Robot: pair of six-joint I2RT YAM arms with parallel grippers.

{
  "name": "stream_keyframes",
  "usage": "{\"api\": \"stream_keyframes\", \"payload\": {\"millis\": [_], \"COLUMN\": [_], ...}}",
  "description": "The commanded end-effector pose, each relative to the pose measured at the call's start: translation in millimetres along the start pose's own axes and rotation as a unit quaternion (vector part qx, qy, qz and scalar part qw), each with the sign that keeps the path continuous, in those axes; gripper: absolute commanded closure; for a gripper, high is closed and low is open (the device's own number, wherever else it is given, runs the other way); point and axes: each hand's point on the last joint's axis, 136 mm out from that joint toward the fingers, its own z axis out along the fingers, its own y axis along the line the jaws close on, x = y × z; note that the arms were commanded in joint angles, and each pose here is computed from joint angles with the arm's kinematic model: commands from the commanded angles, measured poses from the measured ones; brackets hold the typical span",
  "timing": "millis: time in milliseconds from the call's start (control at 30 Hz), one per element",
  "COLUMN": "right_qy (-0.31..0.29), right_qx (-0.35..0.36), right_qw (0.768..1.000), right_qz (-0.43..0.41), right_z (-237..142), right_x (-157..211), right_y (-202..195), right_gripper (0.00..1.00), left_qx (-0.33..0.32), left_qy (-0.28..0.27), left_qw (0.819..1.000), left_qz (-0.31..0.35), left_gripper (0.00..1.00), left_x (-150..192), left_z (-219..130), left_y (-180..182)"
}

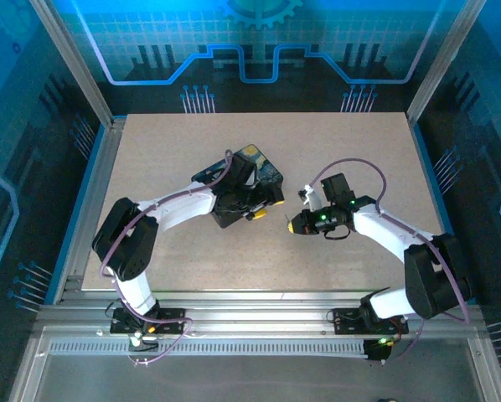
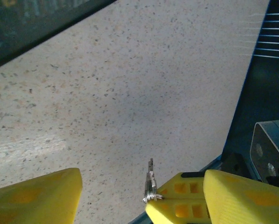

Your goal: Unlock the padlock with the key

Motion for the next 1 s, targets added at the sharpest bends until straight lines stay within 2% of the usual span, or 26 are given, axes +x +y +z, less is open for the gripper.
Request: {"api": "stream_keyframes", "payload": {"millis": [0,467,967], "right_qy": [-0.013,-0.021,-0.024], "right_qx": [-0.029,-0.043,-0.048], "right_qw": [0.999,0.997,0.996], "right_qz": [-0.034,-0.063,-0.066], "right_z": [-9,-10,-7], "right_x": [-12,-27,-35], "right_y": [24,48,54], "right_gripper": [1.0,1.0,1.0], "left_qx": [0.042,0.043,0.047], "left_qy": [0.013,0.015,0.011], "left_qw": [0.999,0.999,0.999], "left_qz": [0.011,0.008,0.006], "left_gripper": [0.33,0.5,0.7], "left_x": [7,8,6], "left_z": [-12,-12,-17], "left_y": [-24,-24,-26]}}
